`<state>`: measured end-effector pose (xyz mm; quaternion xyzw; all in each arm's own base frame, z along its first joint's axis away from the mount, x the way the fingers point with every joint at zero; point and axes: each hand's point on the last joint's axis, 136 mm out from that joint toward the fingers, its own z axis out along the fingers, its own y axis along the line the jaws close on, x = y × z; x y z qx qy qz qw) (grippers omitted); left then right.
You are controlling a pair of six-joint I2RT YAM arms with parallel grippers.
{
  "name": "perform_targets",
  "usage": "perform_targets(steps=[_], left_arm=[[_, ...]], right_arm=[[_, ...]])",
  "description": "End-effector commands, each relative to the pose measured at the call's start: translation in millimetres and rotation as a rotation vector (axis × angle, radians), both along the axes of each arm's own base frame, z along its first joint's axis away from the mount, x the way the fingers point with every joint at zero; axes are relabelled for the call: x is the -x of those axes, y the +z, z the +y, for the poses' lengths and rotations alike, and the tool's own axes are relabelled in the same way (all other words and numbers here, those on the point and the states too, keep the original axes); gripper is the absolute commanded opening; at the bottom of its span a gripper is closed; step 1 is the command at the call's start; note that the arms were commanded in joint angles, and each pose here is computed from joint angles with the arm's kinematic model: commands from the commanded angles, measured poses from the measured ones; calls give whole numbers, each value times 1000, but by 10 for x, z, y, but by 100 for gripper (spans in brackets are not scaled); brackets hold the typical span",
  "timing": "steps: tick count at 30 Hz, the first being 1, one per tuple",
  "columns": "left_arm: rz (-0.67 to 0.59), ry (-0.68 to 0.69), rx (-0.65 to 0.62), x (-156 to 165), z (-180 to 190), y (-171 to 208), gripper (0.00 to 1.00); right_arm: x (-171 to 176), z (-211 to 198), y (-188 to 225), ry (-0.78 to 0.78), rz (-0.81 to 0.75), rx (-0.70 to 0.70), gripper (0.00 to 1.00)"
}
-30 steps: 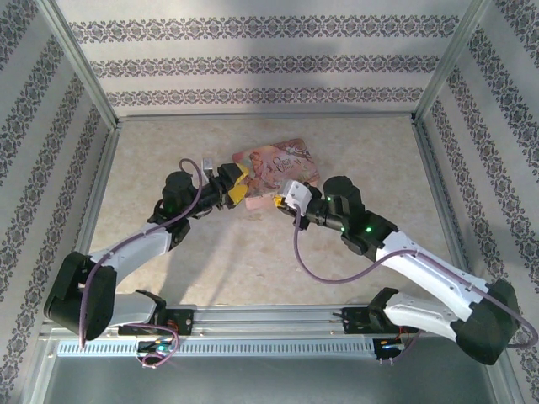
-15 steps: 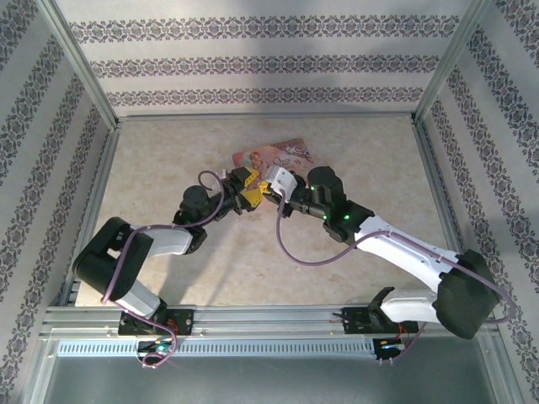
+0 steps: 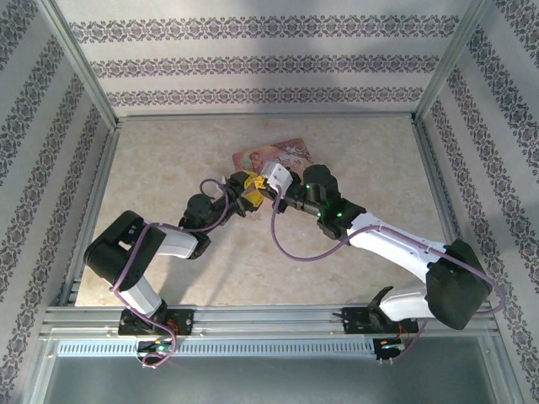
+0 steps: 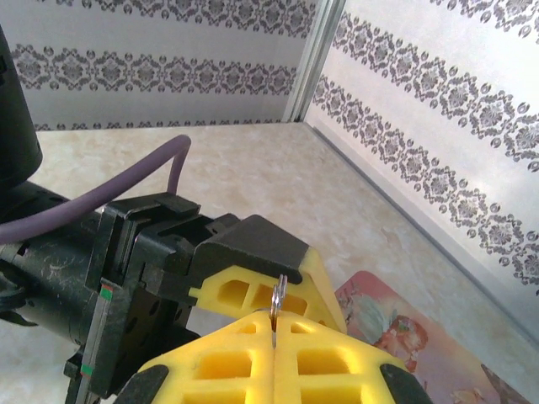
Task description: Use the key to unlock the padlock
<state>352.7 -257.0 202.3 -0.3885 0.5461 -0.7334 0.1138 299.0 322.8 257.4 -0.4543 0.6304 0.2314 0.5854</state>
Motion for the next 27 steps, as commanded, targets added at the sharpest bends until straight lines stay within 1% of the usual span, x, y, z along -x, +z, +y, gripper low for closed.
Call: perform_targets(steps=[1, 12, 17, 19, 27], left_arm=[[-62, 11, 74, 17, 6, 257, 55], [-49, 29, 90, 3, 23, 267, 51], [-49, 35, 94, 0, 30, 277, 48], [-50, 35, 95, 0, 30, 278, 47], [-46, 49, 86, 4, 56, 243, 32]], right_arm=[[0, 19, -34, 0, 8, -30, 0], [-11, 17, -291, -16, 61, -26, 0], [-26, 29, -309, -17, 66, -27, 0], [-28, 29, -314, -18, 68, -27, 0], [15, -46, -361, -36, 77, -24, 0]])
